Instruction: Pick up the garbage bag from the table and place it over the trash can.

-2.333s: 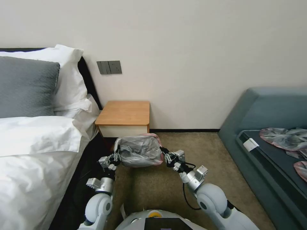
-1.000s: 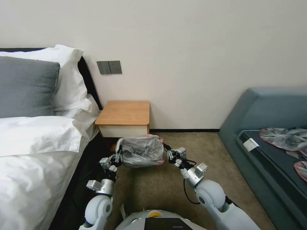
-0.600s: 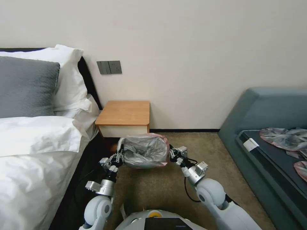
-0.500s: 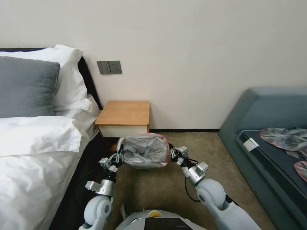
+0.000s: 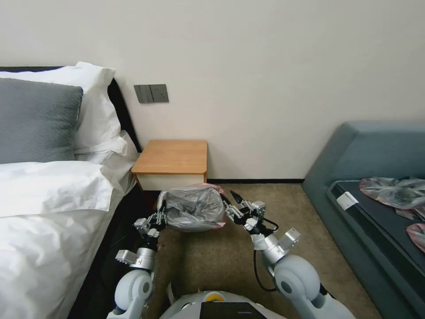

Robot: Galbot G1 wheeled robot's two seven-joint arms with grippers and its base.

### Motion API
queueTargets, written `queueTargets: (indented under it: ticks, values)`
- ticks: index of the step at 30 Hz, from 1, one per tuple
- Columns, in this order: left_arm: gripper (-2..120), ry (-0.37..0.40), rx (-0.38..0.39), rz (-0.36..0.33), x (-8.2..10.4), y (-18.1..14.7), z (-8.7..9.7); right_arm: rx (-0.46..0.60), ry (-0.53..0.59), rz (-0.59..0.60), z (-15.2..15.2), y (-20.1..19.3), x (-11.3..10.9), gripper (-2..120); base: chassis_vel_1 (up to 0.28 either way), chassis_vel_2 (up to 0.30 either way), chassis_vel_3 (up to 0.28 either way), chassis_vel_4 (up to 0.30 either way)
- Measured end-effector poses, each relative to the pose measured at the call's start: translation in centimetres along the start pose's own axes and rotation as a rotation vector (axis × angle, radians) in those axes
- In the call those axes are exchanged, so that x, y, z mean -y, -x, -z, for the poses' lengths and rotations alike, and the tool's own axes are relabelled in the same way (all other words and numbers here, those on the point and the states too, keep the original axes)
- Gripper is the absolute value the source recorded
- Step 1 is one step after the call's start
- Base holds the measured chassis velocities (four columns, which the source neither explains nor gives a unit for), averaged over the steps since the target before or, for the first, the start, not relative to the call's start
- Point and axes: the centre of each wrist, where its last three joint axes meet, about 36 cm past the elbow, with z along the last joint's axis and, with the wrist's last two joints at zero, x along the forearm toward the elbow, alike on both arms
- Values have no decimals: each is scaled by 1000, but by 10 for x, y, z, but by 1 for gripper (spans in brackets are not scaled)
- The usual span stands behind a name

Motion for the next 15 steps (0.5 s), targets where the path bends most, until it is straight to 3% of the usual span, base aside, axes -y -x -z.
queueTargets:
  ticks: [3, 8, 11, 12, 15]
  values:
    - [9, 2, 0, -3, 1, -1, 1, -27, 8, 8, -8, 4, 6, 73, 0, 0, 0, 0]
    - [9, 2, 1, -4, 2, -2, 2, -41, 0, 12, -12, 6, 11, 89, 0, 0, 0, 0]
    - [9, 2, 1, -4, 2, -2, 2, -43, -3, 11, -12, 6, 13, 85, 0, 0, 0, 0]
    - [9, 1, 1, -5, 3, -2, 2, -40, -8, 11, -12, 6, 14, 76, 0, 0, 0, 0]
    - [9, 1, 0, -6, 3, -2, 1, -33, -15, 14, -11, 5, 14, 67, 0, 0, 0, 0]
